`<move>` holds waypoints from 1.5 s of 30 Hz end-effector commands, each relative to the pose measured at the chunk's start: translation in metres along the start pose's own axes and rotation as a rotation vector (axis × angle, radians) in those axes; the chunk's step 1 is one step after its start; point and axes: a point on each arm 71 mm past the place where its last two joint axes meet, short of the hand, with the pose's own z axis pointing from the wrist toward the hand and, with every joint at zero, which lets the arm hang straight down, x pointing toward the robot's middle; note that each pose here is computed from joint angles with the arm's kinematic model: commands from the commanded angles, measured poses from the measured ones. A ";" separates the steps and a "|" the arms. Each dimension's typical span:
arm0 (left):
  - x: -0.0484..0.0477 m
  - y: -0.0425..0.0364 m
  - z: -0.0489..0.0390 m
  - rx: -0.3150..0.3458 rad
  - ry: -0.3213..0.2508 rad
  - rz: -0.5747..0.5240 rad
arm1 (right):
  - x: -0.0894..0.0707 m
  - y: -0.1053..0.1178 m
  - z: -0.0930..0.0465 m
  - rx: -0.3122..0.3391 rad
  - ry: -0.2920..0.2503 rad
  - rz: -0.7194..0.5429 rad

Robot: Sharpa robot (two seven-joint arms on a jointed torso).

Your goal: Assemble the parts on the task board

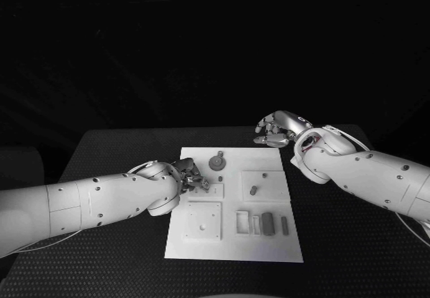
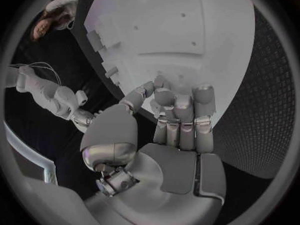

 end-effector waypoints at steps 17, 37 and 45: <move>0.0056 -0.0005 0.0006 -0.003 0.026 0.021 | 0.001 0.001 0.000 -0.009 0.016 -0.001; 0.0101 -0.0010 0.0025 -0.001 0.047 0.040 | 0.001 0.001 -0.001 -0.009 0.022 0.001; 0.0119 -0.0018 0.0020 0.006 0.069 0.050 | 0.001 0.001 -0.001 -0.009 0.023 0.001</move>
